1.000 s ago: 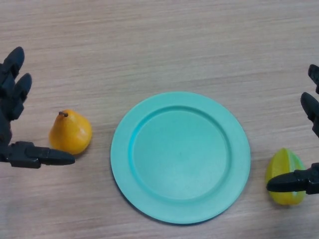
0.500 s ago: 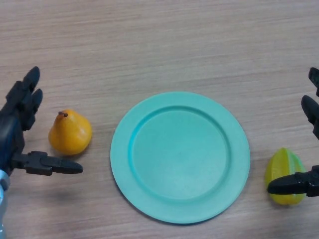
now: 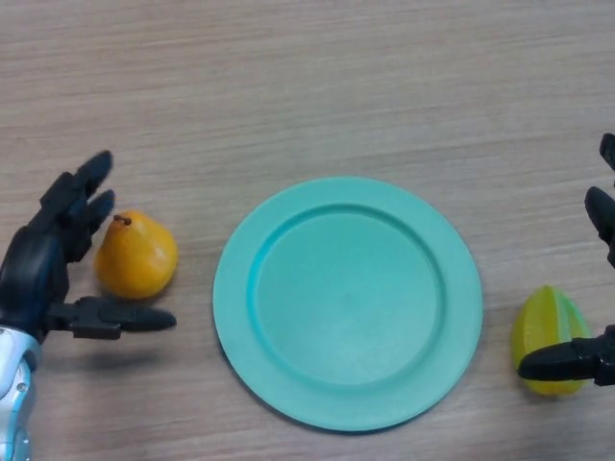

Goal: Pick up the yellow pear and place it on the plate

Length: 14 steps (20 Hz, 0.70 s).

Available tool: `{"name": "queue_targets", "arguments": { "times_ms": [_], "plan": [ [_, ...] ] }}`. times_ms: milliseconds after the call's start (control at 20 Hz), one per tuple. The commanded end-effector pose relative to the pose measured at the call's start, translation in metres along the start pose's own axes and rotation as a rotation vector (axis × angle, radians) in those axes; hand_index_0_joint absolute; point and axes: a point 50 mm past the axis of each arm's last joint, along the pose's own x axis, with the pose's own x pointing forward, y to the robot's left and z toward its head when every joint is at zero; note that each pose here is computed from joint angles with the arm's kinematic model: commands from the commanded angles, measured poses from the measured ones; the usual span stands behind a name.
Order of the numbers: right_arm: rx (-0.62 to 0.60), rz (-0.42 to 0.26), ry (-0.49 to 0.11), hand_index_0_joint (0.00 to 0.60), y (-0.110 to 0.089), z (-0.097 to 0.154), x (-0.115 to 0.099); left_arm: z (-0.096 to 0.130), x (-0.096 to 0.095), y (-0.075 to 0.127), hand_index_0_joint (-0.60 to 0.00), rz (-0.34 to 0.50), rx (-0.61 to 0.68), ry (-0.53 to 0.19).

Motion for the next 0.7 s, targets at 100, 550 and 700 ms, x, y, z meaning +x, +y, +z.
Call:
{"name": "queue_targets", "arguments": {
  "times_ms": [100, 550, 700],
  "plan": [
    [-0.078, -0.084, -0.196, 0.0, -0.016, 0.033, -0.013, 0.033, 0.011, 0.015, -0.6, 0.117, 0.14, -0.266],
    [-0.104, -0.109, -0.206, 0.0, -0.018, 0.035, -0.017, 0.045, 0.014, 0.007, -0.6, 0.139, 0.364, -0.314],
    [-0.101, -0.11, -0.208, 0.0, -0.018, 0.035, -0.017, 0.069, 0.012, -0.002, -0.6, 0.115, 0.256, -0.387]
  ]
}}
